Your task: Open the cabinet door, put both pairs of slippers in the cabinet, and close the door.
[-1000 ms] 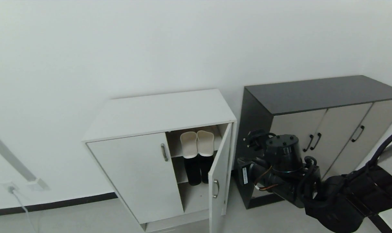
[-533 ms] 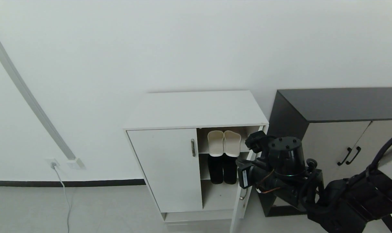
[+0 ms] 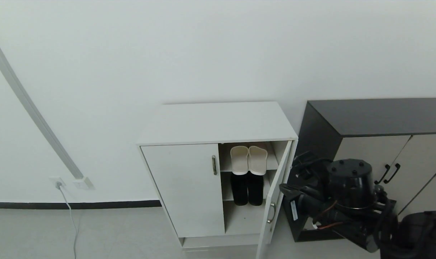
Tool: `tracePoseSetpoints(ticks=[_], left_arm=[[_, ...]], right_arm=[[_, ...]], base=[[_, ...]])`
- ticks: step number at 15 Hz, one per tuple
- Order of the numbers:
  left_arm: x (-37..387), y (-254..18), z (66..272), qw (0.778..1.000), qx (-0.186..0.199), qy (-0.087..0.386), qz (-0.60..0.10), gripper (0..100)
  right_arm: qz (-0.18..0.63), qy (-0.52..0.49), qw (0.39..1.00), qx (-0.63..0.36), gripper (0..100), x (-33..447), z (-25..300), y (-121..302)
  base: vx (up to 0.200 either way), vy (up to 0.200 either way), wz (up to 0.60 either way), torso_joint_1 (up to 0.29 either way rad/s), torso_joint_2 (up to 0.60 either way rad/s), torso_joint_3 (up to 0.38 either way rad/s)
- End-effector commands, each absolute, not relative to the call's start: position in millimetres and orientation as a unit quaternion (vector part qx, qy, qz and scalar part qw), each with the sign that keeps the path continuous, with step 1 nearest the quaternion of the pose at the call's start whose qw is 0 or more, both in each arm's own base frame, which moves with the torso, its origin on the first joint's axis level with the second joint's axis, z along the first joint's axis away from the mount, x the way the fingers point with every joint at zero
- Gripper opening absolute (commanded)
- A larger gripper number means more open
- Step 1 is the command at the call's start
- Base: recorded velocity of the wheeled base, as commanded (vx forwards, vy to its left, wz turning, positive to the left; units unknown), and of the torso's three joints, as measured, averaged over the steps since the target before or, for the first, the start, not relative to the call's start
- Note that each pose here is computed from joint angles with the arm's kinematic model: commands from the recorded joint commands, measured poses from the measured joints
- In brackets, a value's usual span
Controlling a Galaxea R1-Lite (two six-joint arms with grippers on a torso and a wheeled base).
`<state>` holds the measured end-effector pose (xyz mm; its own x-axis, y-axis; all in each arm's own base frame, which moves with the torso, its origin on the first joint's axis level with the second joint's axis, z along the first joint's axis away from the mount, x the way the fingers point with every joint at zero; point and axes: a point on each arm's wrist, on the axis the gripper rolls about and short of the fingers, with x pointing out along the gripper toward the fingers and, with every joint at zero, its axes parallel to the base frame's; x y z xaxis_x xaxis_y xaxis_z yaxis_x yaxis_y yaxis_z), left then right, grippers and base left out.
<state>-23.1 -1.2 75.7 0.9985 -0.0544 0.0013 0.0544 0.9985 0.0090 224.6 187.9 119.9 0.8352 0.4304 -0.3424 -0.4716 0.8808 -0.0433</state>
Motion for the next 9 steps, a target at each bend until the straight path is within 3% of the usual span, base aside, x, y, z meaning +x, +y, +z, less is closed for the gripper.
tracePoseSetpoints(ticks=[1, 9], left_arm=[[-23, -1, 76, 1.000, 0.005, 0.000, -0.028, 0], [-23, -1, 76, 1.000, 0.004, 0.000, -0.027, 0]], right_arm=[[0.234, 0.175, 0.954, -0.070, 0, 202, 119, 167], [0.234, 0.225, 0.942, -0.088, 0, 216, 72, 180]], base=[[0.200, 0.000, 0.00, -0.017, -0.01, 0.002], [0.000, 0.000, 0.00, 0.000, 0.00, 0.000]])
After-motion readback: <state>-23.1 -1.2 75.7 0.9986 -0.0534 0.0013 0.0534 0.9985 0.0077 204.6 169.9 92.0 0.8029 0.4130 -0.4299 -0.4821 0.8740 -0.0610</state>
